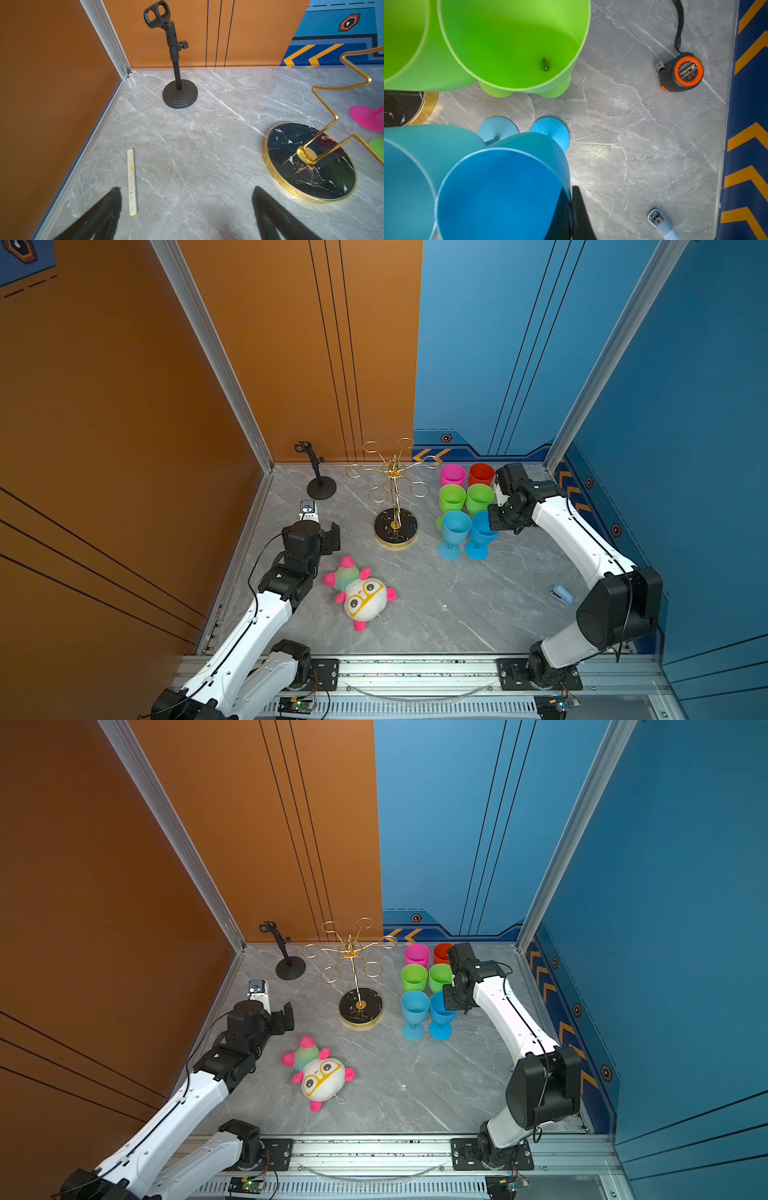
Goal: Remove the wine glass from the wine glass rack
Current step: 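Open the right gripper and withdraw it while the left gripper draws back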
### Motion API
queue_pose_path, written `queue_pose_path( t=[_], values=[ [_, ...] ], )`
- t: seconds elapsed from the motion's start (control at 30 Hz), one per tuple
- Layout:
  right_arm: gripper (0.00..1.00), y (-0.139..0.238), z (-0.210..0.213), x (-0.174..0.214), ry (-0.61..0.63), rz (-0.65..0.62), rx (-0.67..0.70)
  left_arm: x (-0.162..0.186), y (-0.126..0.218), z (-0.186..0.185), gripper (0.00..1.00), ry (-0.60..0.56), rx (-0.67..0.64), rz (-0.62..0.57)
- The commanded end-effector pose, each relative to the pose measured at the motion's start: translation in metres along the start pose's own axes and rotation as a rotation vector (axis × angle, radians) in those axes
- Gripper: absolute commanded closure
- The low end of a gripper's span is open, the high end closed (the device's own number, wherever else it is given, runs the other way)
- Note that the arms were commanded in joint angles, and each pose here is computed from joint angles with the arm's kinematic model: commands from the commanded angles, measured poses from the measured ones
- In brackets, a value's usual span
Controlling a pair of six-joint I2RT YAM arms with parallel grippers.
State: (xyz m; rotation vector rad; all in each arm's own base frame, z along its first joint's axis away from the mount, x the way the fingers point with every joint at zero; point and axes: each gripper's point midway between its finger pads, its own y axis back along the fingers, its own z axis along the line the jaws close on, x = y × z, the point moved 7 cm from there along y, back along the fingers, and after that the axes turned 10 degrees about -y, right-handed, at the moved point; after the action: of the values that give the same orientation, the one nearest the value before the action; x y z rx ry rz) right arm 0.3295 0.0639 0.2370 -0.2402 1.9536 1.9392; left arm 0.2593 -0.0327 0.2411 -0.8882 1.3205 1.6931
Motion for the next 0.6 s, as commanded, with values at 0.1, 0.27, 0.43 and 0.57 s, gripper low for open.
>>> queue_pose_path(
  t=[0.1,0.27,0.43,0.57],
  values=[
    [0.87,-0.002,-0.005,0.002,0.012,0.010,0.031,0.005,-0.006,0.007,0.02,0.001,-0.050,0.012],
    [0.64,0.005,-0.004,0.000,0.007,-0.003,0.020,0.008,-0.014,0.013,0.02,-0.006,-0.088,0.027],
    [0.46,0.027,-0.008,-0.006,-0.004,-0.074,0.009,0.017,-0.027,0.018,0.02,0.008,-0.116,0.014],
    [0.35,0.047,-0.010,-0.013,-0.026,-0.170,-0.058,0.029,-0.038,0.023,0.02,0.021,-0.127,0.014]
  ],
)
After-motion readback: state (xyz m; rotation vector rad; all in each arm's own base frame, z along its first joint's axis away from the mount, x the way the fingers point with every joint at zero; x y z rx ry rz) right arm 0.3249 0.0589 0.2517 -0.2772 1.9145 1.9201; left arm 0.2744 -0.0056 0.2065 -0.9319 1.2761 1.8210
